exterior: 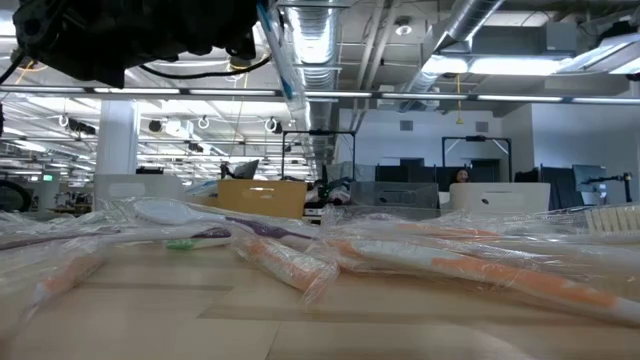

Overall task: Pick & Place Toothbrushes
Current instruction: Put the blue toothbrush into the left white bin

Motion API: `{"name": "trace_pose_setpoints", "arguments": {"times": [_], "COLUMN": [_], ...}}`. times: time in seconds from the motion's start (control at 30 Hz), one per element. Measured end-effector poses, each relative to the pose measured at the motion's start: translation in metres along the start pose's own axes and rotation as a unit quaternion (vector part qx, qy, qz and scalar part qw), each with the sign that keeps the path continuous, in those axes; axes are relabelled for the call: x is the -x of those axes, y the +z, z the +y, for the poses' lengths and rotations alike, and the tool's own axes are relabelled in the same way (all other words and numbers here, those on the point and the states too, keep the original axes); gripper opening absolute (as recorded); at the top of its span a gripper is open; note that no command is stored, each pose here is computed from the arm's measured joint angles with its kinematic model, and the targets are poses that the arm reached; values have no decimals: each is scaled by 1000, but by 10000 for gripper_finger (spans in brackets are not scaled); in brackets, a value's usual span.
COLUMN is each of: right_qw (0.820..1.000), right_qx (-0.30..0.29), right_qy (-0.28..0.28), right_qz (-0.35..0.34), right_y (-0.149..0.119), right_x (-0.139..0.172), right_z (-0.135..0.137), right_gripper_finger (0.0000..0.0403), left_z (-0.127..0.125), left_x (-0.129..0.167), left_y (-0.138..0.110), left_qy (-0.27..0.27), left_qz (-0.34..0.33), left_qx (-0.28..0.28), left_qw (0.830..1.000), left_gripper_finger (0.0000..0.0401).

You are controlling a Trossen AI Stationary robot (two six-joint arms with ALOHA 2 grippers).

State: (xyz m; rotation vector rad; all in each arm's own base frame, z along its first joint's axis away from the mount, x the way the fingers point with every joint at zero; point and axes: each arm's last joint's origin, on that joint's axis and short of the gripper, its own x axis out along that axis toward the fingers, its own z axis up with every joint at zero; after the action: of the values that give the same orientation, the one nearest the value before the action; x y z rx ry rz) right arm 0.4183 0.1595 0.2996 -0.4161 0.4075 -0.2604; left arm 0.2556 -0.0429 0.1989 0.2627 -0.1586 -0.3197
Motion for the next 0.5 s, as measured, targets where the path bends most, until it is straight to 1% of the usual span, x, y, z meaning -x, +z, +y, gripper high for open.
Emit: {"name": "trace_pose_setpoints", "arguments": {"times": [0.13,0.23,0.37,0.43,0.5], "right_qw": [1000,998,993,992,991], "right_qx": [15,31,43,20,-1], "right_qy": [-2,-23,-65,-76,-74], "right_qz": [15,40,87,101,116], "right_y": [-3,-7,-13,-14,-15], "right_x": [2,10,37,54,74], "right_z": [2,8,9,7,4], "right_gripper_finger": [96,139,195,216,228], "left_z": [0,0,1,1,1], "left_x": [0,0,0,0,0], "left_y": [0,-1,-4,-6,-7], "left_qy": [4,4,24,36,40], "left_qz": [2,5,28,39,43], "left_qx": [1,1,3,4,4], "left_qw": [1000,1000,999,999,998], "left_gripper_finger": [35,35,35,35,35]}}
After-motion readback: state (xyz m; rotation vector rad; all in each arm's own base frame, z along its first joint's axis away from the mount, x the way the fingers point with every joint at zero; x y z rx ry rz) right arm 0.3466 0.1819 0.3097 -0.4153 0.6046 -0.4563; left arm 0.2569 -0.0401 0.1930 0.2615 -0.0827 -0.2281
